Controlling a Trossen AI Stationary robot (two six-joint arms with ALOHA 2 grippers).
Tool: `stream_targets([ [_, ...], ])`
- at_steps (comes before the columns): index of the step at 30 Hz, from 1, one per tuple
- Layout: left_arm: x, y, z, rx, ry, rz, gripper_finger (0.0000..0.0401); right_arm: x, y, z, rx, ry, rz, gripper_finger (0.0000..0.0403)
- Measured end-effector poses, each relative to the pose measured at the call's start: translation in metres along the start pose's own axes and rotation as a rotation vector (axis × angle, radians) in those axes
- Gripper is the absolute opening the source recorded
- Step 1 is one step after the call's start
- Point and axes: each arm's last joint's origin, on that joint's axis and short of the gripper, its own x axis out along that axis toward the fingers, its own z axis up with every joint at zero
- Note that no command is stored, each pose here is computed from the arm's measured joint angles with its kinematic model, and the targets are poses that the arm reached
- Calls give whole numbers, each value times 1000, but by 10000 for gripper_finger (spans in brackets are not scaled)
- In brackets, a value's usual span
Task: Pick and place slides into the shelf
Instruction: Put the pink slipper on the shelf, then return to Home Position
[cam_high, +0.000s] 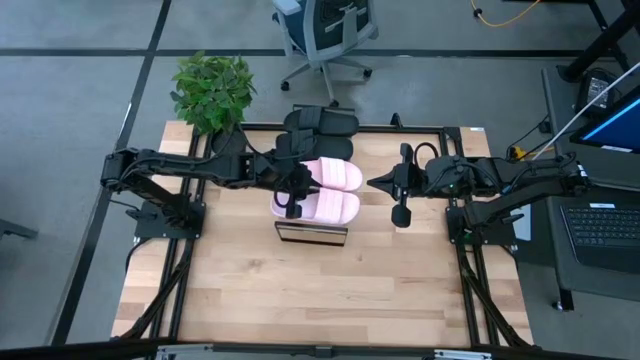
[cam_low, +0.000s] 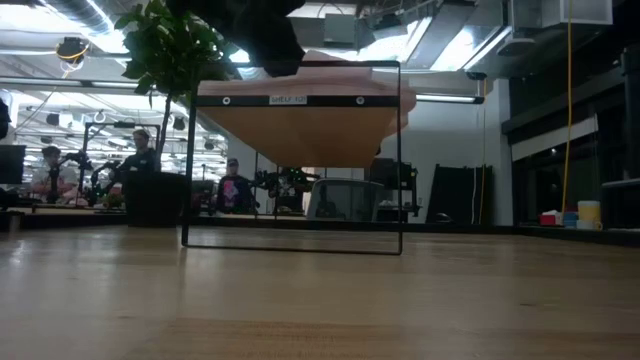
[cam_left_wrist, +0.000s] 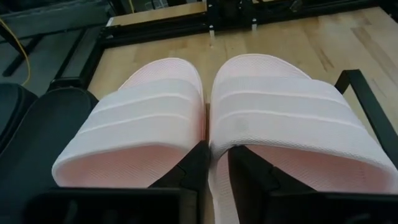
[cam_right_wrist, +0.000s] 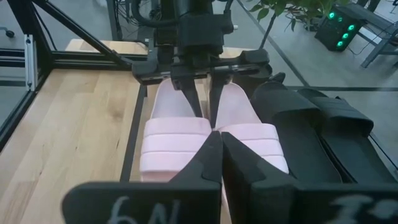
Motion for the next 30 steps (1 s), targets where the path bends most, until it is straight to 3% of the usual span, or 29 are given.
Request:
stream_targets([
  [15, 0, 0, 1, 123, -12, 2, 104, 0, 0, 0, 26, 0, 0, 4],
  [25, -3, 0, 2, 126, -13, 3, 106, 0, 0, -1, 47, 7, 0, 4],
  [30, -26, 0, 0, 124, 42, -12, 98, 0, 0, -1, 49, 8, 0, 4],
])
